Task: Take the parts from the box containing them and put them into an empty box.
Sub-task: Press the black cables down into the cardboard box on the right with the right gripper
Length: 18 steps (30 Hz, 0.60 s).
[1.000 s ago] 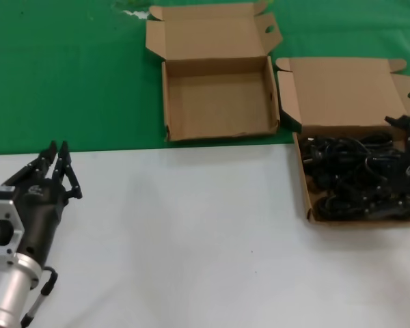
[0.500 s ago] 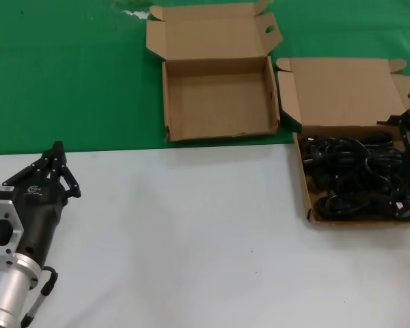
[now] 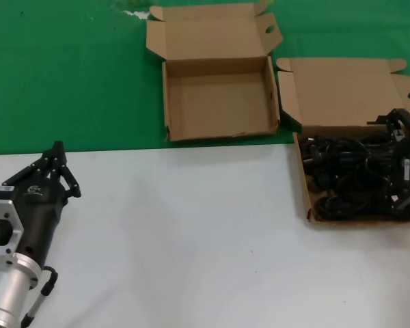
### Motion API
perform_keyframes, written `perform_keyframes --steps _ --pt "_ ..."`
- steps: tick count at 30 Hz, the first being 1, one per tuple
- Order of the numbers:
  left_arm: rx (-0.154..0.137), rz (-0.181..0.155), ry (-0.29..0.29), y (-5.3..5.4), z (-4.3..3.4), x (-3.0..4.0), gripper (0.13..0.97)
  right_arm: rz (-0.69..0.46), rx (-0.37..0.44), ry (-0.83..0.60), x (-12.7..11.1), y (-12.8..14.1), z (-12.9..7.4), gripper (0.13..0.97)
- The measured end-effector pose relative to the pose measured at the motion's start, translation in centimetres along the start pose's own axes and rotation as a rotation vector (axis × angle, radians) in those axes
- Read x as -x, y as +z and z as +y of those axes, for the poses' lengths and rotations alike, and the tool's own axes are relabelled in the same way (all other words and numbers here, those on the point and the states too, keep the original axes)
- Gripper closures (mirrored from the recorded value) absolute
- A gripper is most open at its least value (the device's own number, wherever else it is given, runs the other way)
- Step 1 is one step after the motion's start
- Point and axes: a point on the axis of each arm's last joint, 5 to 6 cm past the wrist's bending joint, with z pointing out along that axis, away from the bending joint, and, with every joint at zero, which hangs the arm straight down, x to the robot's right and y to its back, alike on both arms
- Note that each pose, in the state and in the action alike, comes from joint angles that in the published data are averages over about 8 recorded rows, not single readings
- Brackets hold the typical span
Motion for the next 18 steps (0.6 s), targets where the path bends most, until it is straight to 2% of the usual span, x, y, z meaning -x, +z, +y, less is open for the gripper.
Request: perform_keyframes --steps 10,18 --pt "0.0 0.0 0.0 0.0 0.0 0.0 0.958 0.011 0.034 -0.011 -0.36 0.64 0.51 0.157" --pt "0.0 0.0 0.0 0.0 0.0 0.0 0.958 0.01 0.039 -0.003 -0.22 0.29 0.57 0.251"
